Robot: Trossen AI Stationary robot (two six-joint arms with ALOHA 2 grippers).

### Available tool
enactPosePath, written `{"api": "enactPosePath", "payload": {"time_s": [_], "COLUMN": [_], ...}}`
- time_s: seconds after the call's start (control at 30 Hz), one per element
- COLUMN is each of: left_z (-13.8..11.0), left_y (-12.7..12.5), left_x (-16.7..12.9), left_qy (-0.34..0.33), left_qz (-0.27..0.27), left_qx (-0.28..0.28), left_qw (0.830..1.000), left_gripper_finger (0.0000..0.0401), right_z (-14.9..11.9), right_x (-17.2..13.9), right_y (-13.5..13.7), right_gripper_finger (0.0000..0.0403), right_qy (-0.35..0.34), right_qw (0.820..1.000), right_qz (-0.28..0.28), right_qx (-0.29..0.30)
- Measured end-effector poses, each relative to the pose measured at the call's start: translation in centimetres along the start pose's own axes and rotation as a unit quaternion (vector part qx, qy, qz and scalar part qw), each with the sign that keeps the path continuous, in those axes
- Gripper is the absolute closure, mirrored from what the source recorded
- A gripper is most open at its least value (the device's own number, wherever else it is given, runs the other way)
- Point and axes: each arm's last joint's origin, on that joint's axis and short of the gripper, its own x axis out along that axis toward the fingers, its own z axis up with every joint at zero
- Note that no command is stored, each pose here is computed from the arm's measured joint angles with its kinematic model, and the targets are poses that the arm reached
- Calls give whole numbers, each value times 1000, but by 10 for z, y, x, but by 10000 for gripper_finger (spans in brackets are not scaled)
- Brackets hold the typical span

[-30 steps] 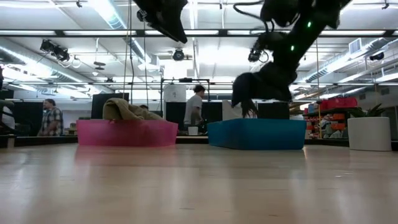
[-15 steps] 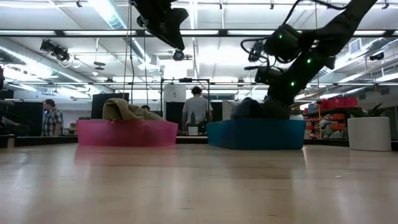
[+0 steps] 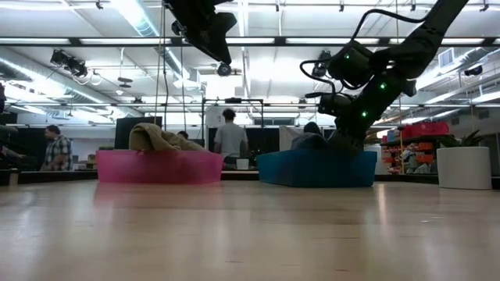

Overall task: Pick & Place hat
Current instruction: Put the blue cap into the blue bin

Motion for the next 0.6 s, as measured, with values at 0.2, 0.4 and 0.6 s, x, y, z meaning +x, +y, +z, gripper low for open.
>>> {"api": "enactPosePath", "payload": {"time_s": [0.2, 0.4, 0.6], "left_z": [0, 0, 0], "left_y": [0, 0, 0], "left_x": [0, 0, 0], "left_qy": [0, 1, 1], "left_qz": [0, 0, 0], "left_qx": [0, 1, 12], "left_qw": [1000, 1000, 1000], "left_gripper_finger": [218, 218, 218], "right_z": [22, 54, 81], "right_x": [-5, -18, -40], "right_y": [-9, -25, -35], "right_gripper_finger": [193, 195, 195], "right_qy": [-2, 51, 89], "right_qw": [999, 998, 990], "right_qz": [-4, 8, 38], "right_qx": [36, 39, 103]}}
